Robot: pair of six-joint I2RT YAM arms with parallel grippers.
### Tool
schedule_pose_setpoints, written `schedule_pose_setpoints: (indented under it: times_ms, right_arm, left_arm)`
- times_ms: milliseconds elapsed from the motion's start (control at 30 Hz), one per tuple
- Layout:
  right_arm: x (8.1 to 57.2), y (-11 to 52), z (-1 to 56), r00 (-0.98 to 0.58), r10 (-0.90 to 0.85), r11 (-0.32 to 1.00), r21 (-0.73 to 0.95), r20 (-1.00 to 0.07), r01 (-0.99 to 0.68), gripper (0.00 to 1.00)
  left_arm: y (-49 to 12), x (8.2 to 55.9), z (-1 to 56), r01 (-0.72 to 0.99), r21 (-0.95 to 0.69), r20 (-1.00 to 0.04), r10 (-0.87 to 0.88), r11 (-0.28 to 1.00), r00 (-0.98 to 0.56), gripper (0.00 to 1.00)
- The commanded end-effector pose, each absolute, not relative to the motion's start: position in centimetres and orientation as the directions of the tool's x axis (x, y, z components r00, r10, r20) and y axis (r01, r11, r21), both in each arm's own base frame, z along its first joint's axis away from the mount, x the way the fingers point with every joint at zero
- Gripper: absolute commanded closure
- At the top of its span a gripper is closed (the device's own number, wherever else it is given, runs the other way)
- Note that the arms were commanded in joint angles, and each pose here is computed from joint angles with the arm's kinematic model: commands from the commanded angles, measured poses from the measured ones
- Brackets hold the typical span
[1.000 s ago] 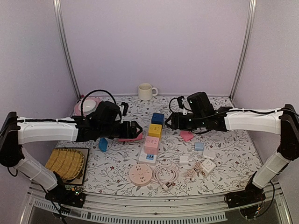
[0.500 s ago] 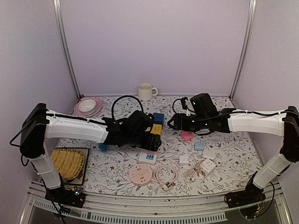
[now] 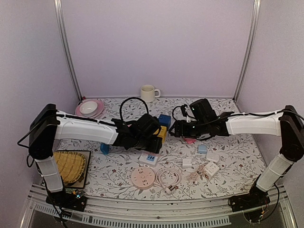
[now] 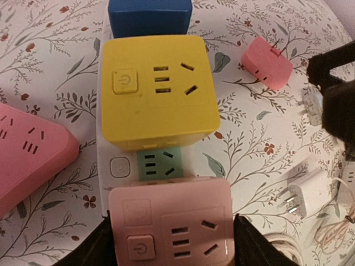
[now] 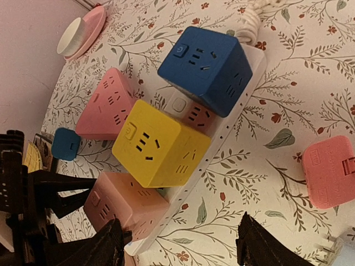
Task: Pull the plug off the socket
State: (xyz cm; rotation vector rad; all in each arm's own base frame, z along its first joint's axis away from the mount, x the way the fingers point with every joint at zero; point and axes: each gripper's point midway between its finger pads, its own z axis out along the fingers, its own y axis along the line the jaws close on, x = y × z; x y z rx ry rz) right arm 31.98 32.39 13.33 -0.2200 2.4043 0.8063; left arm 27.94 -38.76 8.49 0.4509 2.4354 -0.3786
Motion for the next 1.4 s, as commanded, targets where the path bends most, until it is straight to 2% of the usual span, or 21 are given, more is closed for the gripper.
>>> schedule_pose_setpoints:
  times_ms: [0, 100, 200, 667, 967, 1367]
  right_arm:
    - [32.0, 33.2, 12.6, -0.831, 0.010, 0.787, 0.517, -0.556, -0.337, 0.28]
    - [32.2, 33.5, 12.5, -0.832, 0.010, 0.784, 0.521, -0.555, -0.338, 0.27]
    - [32.3, 33.5, 12.3, -0.833, 0.011, 0.786, 0.519, -0.553, -0.335, 0.27]
    - [32.9, 33.5, 9.6, -0.851, 0.016, 0.814, 0.501, -0.524, -0.293, 0.27]
    - [32.4, 32.3, 6.5, -0.873, 0.006, 0.855, 0.456, -0.487, -0.248, 0.27]
    - [31.7, 30.7, 4.3, -0.885, -0.002, 0.887, 0.407, -0.466, -0.217, 0.28]
  left_arm:
    - [-39.6, 27.3, 8.6, 0.466, -0.119, -0.639, 0.291, 0.877, -0.712, 0.48]
    - [-40.3, 26.7, 9.4, 0.520, -0.102, -0.666, 0.330, 0.848, -0.669, 0.54]
    - [-40.8, 26.2, 9.8, 0.544, -0.102, -0.680, 0.341, 0.832, -0.649, 0.56]
    - [-42.7, 24.4, 11.0, 0.636, -0.153, -0.718, 0.357, 0.757, -0.598, 0.57]
    - [-43.1, 24.4, 13.6, 0.650, -0.180, -0.768, 0.308, 0.738, -0.562, 0.57]
    - [-42.3, 26.3, 13.4, 0.590, -0.350, -0.684, 0.232, 0.728, -0.692, 0.57]
